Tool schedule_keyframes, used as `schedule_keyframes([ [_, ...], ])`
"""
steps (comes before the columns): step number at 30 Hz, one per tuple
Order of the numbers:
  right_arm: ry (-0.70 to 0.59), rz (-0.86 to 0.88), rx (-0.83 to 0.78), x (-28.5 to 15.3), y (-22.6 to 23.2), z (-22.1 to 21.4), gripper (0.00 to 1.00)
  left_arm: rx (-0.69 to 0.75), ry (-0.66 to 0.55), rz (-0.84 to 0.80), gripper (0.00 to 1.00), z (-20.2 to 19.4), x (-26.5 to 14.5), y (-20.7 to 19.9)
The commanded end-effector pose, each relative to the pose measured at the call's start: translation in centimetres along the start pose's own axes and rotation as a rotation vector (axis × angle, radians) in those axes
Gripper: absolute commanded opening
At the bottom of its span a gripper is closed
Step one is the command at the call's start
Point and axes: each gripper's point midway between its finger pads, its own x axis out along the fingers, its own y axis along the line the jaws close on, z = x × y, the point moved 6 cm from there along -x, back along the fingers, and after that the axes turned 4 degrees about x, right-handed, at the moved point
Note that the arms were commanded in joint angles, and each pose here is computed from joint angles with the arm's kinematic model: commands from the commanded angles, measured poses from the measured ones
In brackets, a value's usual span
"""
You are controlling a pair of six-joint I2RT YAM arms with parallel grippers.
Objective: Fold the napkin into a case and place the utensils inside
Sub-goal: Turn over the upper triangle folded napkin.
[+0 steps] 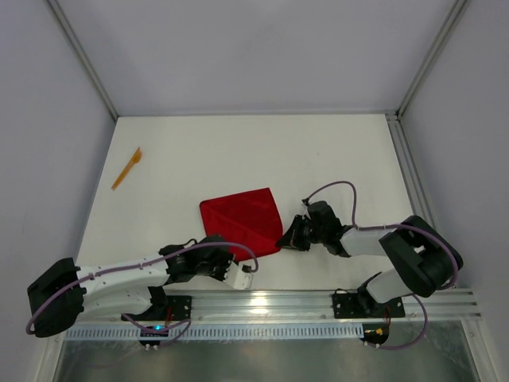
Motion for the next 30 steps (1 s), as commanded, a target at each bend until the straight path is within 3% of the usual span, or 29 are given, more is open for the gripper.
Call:
schedule_keyframes([
  [1, -0.011, -0.007, -0.017, -0.2, 0.0, 0.2, 0.03, -0.014, -0.075, -0.082, 0.13, 1.1, -0.4, -0.9],
  [2, -0.011, -0.002, -0.02, -0.2, 0.1, 0.2, 0.03, -0.031, -0.064, -0.092, 0.22, 1.1, -0.6, -1.0],
  [3, -0.009, -0.002, -0.022, -0.2, 0.1, 0.2, 0.03, -0.068, -0.053, -0.091, 0.38, 1.0, -0.8, -1.1],
  [4, -0.01, 0.0, -0.025, -0.3, 0.2, 0.2, 0.03, -0.086, -0.035, -0.082, 0.45, 0.8, -0.9, -1.0],
  [6, -0.015, 0.001, -0.027, -0.4, 0.2, 0.3, 0.03, -0.116, -0.015, -0.084, 0.55, 0.7, -1.5, -1.0],
  [10, -0.02, 0.005, -0.031, -0.6, 0.4, 0.3, 0.03, -0.178, 0.078, -0.116, 0.66, -0.3, -2.6, -1.8],
  [14, -0.022, 0.011, -0.036, -0.6, 0.5, 0.3, 0.03, -0.197, 0.163, -0.077, 0.66, -1.5, -1.9, -1.9],
  [24, -0.029, 0.019, -0.033, -0.8, 0.6, 0.2, 0.03, -0.208, 0.058, -0.083, 0.65, -0.1, 0.0, -1.5],
  [26, -0.029, 0.021, -0.033, -0.8, 0.6, 0.2, 0.03, -0.212, 0.061, -0.097, 0.62, -0.2, 0.1, -1.8],
  [30, -0.029, 0.021, -0.035, -0.9, 0.6, 0.2, 0.03, -0.197, 0.083, -0.104, 0.43, -0.9, 0.2, -2.4],
])
